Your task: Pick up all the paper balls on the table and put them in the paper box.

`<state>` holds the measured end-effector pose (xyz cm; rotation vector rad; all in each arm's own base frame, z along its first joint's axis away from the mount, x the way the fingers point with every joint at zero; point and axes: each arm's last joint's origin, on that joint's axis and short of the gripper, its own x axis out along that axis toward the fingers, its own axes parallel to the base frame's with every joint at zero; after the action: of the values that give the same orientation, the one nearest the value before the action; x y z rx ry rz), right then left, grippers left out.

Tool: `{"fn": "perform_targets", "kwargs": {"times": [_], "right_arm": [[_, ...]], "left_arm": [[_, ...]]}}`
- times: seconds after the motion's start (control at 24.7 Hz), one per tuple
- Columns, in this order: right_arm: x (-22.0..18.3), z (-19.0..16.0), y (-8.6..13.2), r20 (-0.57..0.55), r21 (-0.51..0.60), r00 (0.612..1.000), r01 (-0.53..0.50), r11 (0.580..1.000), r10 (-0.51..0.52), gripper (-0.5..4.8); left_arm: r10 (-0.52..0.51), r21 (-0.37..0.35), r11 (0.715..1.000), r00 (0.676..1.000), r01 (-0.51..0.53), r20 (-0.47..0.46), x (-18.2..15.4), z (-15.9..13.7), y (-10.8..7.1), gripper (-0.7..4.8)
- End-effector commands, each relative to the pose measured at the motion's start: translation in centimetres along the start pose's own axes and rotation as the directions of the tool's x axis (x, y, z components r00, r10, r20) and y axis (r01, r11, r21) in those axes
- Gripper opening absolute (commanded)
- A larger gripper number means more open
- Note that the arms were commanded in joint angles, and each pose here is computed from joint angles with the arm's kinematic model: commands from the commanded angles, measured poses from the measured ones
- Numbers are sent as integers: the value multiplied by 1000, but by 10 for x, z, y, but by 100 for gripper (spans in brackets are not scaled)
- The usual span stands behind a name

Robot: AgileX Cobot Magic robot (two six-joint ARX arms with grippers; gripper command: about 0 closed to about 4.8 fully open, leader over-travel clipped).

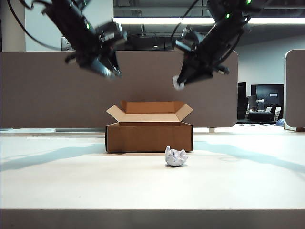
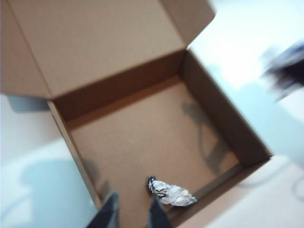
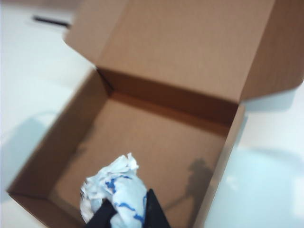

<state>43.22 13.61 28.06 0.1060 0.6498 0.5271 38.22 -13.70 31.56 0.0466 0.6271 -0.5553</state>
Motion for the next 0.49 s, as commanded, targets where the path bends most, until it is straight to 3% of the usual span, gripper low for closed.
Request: {"fn": "perform_targets", "kwargs": {"times": [0.04, 0.24, 0.41, 0.49], "right_arm": [[13, -10, 1, -57, -5, 998, -17, 1000, 16, 94], [29, -27, -2, -155, 27, 986, -53, 998, 57, 188], [26, -27, 0, -164, -5, 984, -67, 998, 65, 228], [14, -25, 3, -192, -101, 979, -86, 991, 65, 323]], "left_arm": [[4, 19, 1000, 999, -5, 35, -23, 10, -6, 95], [19, 19, 1000, 999, -20, 37, -46, 13, -11, 95], [17, 4, 1000, 1000, -17, 7, -53, 11, -13, 96], [14, -26, 1000, 999, -15, -34, -56, 7, -14, 96]]}}
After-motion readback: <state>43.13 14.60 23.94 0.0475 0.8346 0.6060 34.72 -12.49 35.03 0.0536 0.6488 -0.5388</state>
